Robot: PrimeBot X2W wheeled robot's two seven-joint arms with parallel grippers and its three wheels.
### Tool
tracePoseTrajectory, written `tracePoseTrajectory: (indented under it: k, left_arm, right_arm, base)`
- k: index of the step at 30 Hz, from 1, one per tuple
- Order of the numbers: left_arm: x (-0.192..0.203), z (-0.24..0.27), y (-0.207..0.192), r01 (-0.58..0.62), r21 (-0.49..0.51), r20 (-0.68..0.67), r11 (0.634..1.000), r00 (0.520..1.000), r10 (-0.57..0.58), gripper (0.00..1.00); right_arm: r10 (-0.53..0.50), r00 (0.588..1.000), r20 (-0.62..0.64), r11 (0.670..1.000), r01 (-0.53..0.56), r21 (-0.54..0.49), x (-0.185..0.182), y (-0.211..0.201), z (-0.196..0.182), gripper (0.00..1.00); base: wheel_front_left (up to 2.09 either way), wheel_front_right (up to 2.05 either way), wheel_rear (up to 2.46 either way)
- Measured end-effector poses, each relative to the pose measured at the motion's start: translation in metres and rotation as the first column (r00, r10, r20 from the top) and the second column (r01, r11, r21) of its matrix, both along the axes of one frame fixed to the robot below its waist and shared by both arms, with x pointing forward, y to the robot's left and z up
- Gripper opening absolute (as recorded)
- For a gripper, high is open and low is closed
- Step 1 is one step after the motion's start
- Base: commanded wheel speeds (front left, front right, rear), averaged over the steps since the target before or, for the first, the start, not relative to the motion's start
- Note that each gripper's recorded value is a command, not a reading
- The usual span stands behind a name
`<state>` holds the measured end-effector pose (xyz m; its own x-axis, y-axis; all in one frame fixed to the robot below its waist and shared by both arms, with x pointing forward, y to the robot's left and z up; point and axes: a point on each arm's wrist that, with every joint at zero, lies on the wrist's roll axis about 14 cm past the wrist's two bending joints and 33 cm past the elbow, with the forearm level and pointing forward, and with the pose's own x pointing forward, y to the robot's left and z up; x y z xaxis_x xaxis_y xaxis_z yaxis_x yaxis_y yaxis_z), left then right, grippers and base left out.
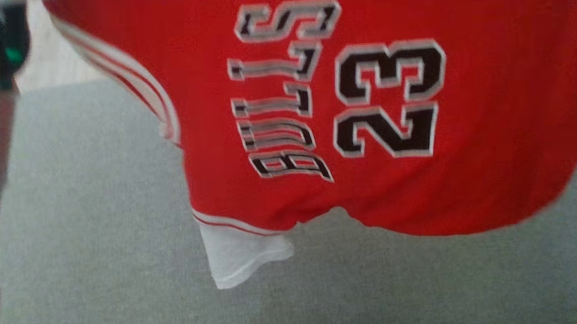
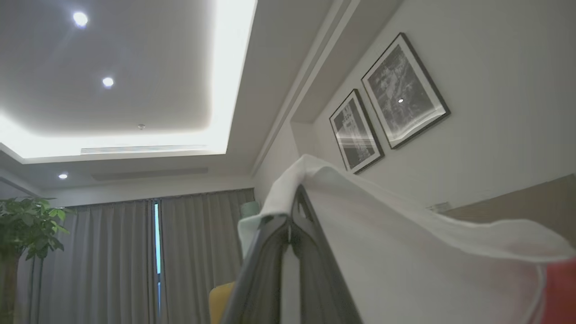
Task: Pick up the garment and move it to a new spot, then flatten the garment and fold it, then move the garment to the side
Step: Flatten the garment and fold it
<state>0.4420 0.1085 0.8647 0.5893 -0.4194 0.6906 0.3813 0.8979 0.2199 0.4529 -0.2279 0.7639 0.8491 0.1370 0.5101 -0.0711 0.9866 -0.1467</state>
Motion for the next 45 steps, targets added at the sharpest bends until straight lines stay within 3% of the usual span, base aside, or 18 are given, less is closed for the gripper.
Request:
tracePoseTrajectory:
  k: [5, 6, 11, 15, 17, 20, 24, 30, 37, 40, 45]
  left_arm:
    - [0.075, -0.018, 0.006, -0.066, 0.036, -0.103, 0.997, 0.992, 0.069, 0.00]
    - [0.101, -0.023, 0.007, -0.091, 0.051, -0.109, 0.995, 0.989, 0.096, 0.00]
    - [0.151, -0.034, 0.000, -0.117, 0.075, -0.090, 0.990, 0.988, 0.124, 0.00]
    - [0.177, -0.053, -0.006, -0.115, 0.075, -0.116, 0.991, 0.986, 0.123, 0.00]
    - [0.184, -0.064, -0.004, -0.108, 0.063, -0.134, 0.992, 0.984, 0.116, 0.00]
    - [0.190, -0.082, 0.003, -0.109, 0.046, -0.162, 0.993, 0.980, 0.115, 0.00]
    - [0.195, -0.130, 0.011, -0.108, 0.050, -0.251, 0.993, 0.961, 0.117, 0.00]
    - [0.181, -0.214, 0.015, -0.071, 0.030, -0.431, 0.997, 0.899, 0.077, 0.00]
    - [0.117, -0.286, 0.030, -0.059, -0.013, -0.577, 0.998, 0.816, 0.041, 0.00]
    - [0.080, -0.317, 0.040, -0.083, -0.045, -0.643, 0.996, 0.765, 0.034, 0.00]
    - [0.009, -0.373, 0.051, -0.137, -0.070, -0.768, 0.988, 0.640, 0.034, 0.00]
  right_arm:
    - [0.028, 0.995, -0.100, 0.999, -0.032, -0.039, 0.067, 0.015, -0.014, 0.00]
    - [0.030, 0.994, -0.106, 0.998, -0.036, -0.055, 0.092, 0.019, -0.015, 0.00]
    - [0.002, 0.998, -0.070, 0.997, -0.007, -0.072, 0.146, 0.012, -0.017, 0.00]
    - [-0.015, 0.996, -0.084, 0.996, 0.007, -0.092, 0.178, 0.010, -0.039, 0.00]
    - [-0.022, 0.992, -0.121, 0.988, 0.004, -0.154, 0.190, 0.014, -0.061, 0.00]
    - [-0.025, 0.982, -0.189, 0.986, -0.007, -0.167, 0.205, 0.016, -0.097, 0.00]
    - [-0.039, 0.968, -0.248, 0.979, -0.013, -0.203, 0.218, 0.016, -0.132, 0.00]
    - [-0.042, 0.935, -0.353, 0.980, -0.030, -0.196, 0.215, 0.017, -0.183, 0.00]
    - [-0.056, 0.860, -0.508, 0.990, -0.017, -0.138, 0.166, -0.001, -0.247, 0.00]
    - [-0.041, 0.842, -0.537, 0.995, -0.017, -0.102, 0.138, -0.004, -0.260, 0.00]
    - [-0.020, 0.793, -0.609, 0.999, -0.015, -0.052, 0.078, -0.012, -0.291, 0.00]
  base:
    - [0.00, 0.00, 0.00]
    - [0.00, 0.00, 0.00]
    - [0.00, 0.00, 0.00]
    - [0.00, 0.00, 0.00]
    - [0.00, 0.00, 0.00]
    - [0.00, 0.00, 0.00]
    - [0.00, 0.00, 0.00]
    - [0.00, 0.00, 0.00]
    - [0.00, 0.00, 0.00]
    - [0.00, 0.00, 0.00]
    - [0.00, 0.00, 0.00]
